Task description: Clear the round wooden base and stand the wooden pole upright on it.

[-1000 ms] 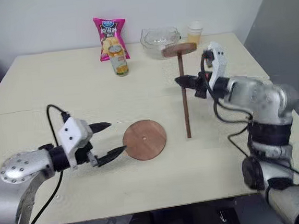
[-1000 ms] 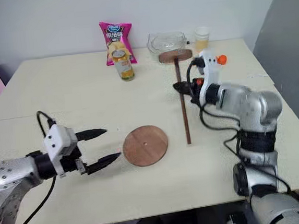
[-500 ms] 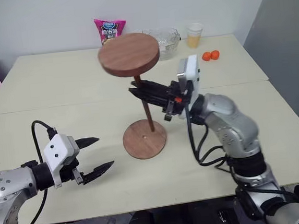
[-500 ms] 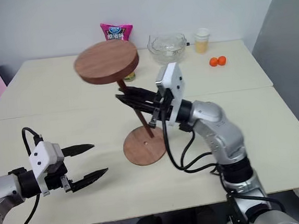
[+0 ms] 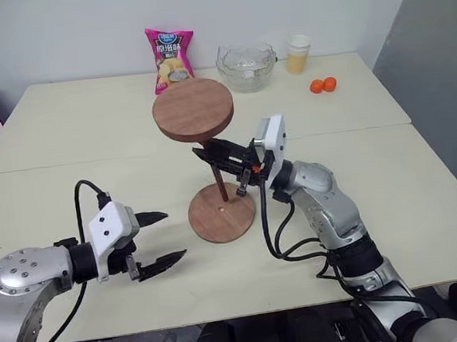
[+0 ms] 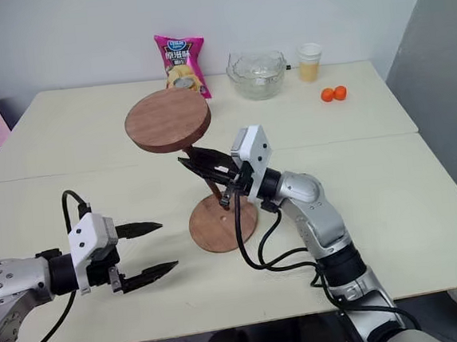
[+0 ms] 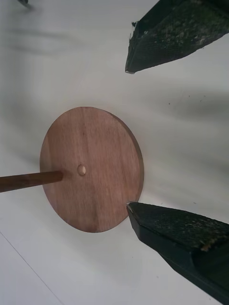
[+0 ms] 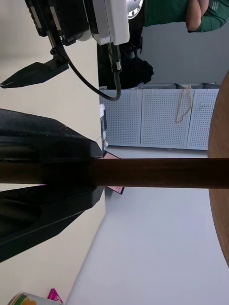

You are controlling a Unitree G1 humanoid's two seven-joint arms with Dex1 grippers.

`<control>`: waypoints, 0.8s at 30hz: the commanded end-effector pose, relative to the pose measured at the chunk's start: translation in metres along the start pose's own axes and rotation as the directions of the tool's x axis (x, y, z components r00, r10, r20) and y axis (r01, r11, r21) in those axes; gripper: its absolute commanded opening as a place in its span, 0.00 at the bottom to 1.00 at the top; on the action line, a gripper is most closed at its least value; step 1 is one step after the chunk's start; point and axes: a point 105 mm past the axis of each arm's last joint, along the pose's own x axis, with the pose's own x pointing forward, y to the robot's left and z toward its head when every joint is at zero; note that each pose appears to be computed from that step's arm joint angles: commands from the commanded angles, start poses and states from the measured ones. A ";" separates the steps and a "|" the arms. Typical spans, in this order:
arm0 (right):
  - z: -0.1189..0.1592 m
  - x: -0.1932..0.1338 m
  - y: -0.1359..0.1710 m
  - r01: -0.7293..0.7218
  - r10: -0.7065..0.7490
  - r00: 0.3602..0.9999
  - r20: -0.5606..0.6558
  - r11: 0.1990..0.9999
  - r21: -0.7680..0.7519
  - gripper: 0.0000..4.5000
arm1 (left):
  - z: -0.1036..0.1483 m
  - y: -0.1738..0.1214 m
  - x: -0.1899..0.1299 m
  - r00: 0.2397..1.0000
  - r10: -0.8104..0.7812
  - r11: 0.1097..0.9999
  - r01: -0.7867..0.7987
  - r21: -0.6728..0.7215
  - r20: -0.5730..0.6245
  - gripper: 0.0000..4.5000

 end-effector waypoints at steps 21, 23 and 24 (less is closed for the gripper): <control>-0.018 0.000 0.020 -0.041 0.041 0.999 0.009 0.999 -0.002 0.06 | 0.004 0.008 -0.003 1.000 0.017 0.998 -0.015 0.058 -0.024 1.00; -0.019 -0.001 0.020 -0.041 0.041 0.999 0.001 0.999 -0.002 0.05 | 0.003 0.008 -0.003 1.000 0.016 0.998 -0.015 0.057 -0.023 1.00; -0.020 -0.001 0.021 -0.042 0.042 0.999 -0.003 0.999 -0.002 0.05 | 0.003 0.008 -0.002 1.000 0.015 0.998 -0.014 0.057 -0.024 1.00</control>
